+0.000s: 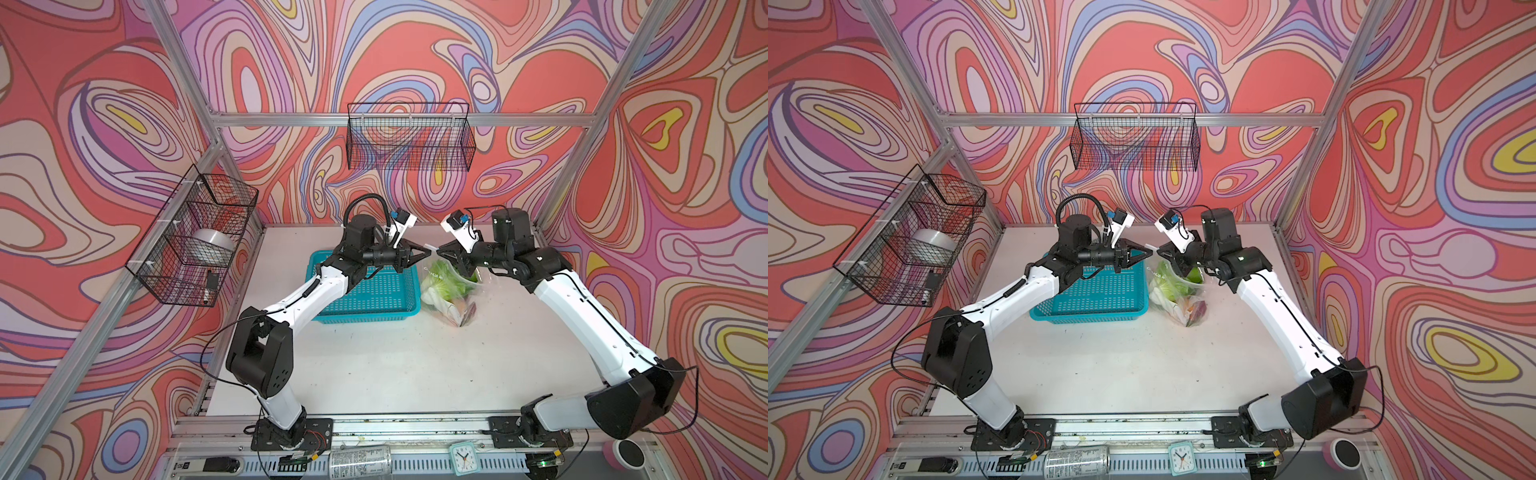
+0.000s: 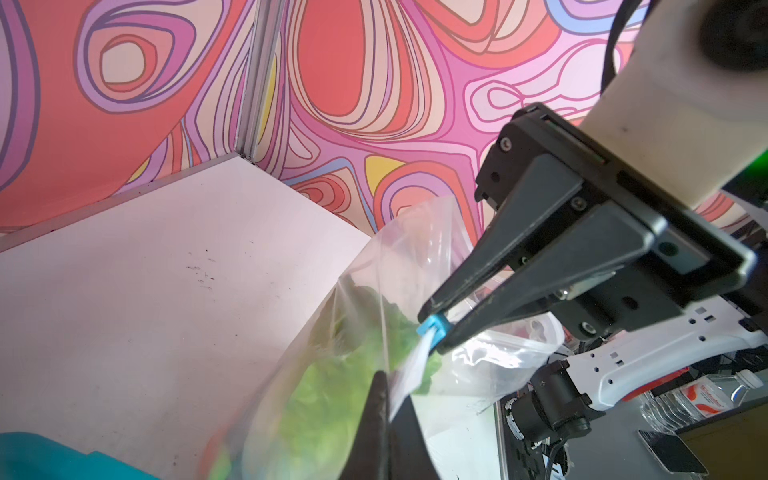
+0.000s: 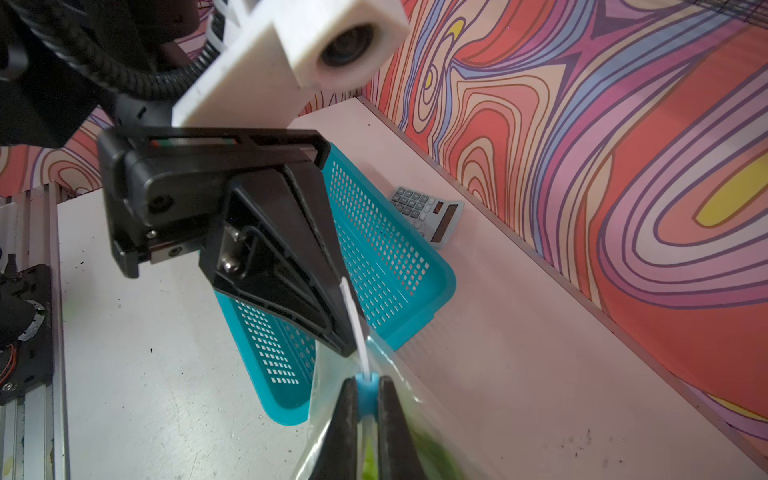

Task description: Place the food in the zip-top bag and seal the zipper

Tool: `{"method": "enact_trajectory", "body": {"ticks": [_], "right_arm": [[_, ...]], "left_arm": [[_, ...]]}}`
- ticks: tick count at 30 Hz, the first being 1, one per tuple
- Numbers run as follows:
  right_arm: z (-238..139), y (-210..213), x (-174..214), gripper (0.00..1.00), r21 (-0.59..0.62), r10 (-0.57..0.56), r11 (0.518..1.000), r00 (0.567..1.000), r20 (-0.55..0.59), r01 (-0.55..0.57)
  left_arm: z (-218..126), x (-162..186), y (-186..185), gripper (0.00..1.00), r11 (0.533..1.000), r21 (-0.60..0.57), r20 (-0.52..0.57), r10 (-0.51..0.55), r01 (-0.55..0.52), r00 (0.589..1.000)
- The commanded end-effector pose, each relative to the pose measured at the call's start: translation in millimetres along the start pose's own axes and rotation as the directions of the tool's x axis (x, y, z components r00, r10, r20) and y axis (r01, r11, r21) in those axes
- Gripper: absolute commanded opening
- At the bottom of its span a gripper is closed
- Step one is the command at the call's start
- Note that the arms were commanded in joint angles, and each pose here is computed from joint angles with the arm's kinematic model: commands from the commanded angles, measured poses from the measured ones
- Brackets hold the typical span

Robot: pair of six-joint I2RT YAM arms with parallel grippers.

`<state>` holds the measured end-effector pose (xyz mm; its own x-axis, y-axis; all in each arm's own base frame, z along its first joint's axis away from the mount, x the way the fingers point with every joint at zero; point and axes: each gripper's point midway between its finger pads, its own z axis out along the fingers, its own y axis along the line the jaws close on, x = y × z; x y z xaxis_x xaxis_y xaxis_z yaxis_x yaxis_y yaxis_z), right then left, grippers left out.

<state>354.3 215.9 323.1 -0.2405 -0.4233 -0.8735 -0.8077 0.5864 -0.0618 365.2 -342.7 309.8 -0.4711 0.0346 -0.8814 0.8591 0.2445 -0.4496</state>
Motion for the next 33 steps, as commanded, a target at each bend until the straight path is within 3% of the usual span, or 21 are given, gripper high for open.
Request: {"method": "enact_trajectory", "body": {"ticks": [1,10,26,33], "right_arm": [[-20,-7,23,0.0,0.084,0.064,0.995,0.993,-0.099,-0.055],[-32,-10,33,0.0,0.145,0.134,0.983,0.98,-0.149,-0.112],[-67,3,64,0.0,0.232,0.245,0.953,0.944,-0.223,-0.193],[-77,16,76,0.0,0.226,0.293,0.945,0.921,-0.257,-0.238]], "left_arm": [[-32,-42,23,0.0,0.988,-0.151,0.133,0.056,-0.036,0.99],[-43,-44,62,0.0,0.945,-0.324,0.177,0.01,0.049,0.984],[-36,-43,95,0.0,0.916,-0.373,0.233,-0.062,0.148,0.971],[-34,-37,120,0.0,0.882,-0.428,0.257,-0.094,0.2,0.962]]}}
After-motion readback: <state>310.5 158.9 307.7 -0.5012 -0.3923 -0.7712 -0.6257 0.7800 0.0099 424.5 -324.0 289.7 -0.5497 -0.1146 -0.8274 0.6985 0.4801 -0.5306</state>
